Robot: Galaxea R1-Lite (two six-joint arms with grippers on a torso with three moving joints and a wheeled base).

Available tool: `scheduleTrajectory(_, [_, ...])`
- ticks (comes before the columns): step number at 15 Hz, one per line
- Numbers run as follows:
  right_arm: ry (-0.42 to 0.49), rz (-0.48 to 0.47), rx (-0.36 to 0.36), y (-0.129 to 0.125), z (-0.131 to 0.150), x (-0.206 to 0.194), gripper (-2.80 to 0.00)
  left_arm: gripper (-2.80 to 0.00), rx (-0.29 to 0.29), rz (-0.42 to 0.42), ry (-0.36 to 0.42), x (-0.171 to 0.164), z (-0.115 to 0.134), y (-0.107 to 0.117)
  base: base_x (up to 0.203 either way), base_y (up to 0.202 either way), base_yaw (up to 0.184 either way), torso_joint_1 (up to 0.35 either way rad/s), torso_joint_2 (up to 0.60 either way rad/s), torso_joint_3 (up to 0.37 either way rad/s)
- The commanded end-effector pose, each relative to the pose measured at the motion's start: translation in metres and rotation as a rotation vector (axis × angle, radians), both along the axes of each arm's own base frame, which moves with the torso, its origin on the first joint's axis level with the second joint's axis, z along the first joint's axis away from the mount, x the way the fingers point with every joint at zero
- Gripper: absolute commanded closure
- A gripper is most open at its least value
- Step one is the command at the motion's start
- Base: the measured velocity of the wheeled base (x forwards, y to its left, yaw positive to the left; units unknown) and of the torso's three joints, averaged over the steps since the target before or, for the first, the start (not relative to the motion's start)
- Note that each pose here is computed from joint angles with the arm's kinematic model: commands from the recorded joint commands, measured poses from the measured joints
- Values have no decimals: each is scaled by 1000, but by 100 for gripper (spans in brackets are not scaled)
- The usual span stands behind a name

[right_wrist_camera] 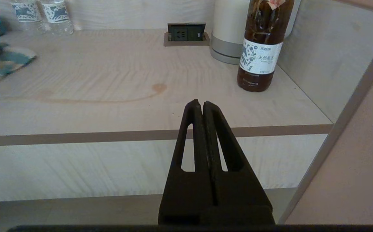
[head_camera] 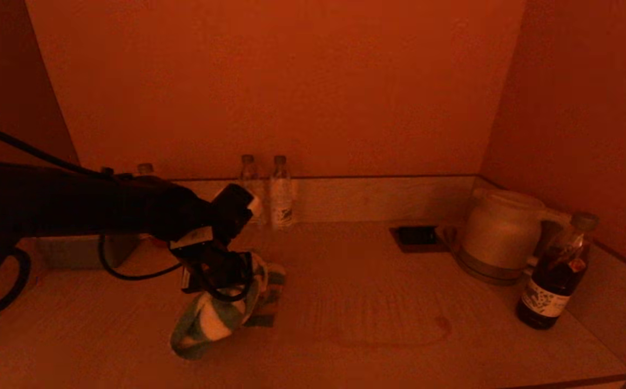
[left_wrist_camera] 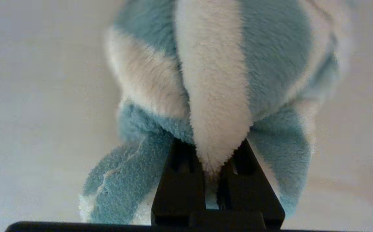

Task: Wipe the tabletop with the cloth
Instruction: Sweep the stains on the table

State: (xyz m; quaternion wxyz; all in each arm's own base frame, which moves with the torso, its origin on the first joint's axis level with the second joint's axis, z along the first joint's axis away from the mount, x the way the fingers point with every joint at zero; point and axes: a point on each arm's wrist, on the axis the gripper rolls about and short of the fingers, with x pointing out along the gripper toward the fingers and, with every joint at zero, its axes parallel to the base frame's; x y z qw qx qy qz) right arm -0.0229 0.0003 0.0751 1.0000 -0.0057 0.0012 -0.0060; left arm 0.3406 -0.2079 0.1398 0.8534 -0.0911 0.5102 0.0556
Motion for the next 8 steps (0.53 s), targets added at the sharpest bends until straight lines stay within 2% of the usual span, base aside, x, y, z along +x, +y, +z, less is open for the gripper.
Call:
scheduleTrajectory(1, [1,0,-1,0,0,0,0,0,5,39,4,-1,5,17,0,0,0,0,0,0])
scheduleTrajectory(3, [1,0,-1,0,0,0,0,0,47,109,9,3,3,42,0,0,0,0,0,0])
scheduleTrajectory(6, [1,0,-1,0,0,0,0,0,112,162,-2,1,2,59,0,0,0,0,0,0])
scheduleTrajectory(8, [1,0,-1,0,0,0,0,0,127,176,9,-4,3,71,0,0,0,0,0,0])
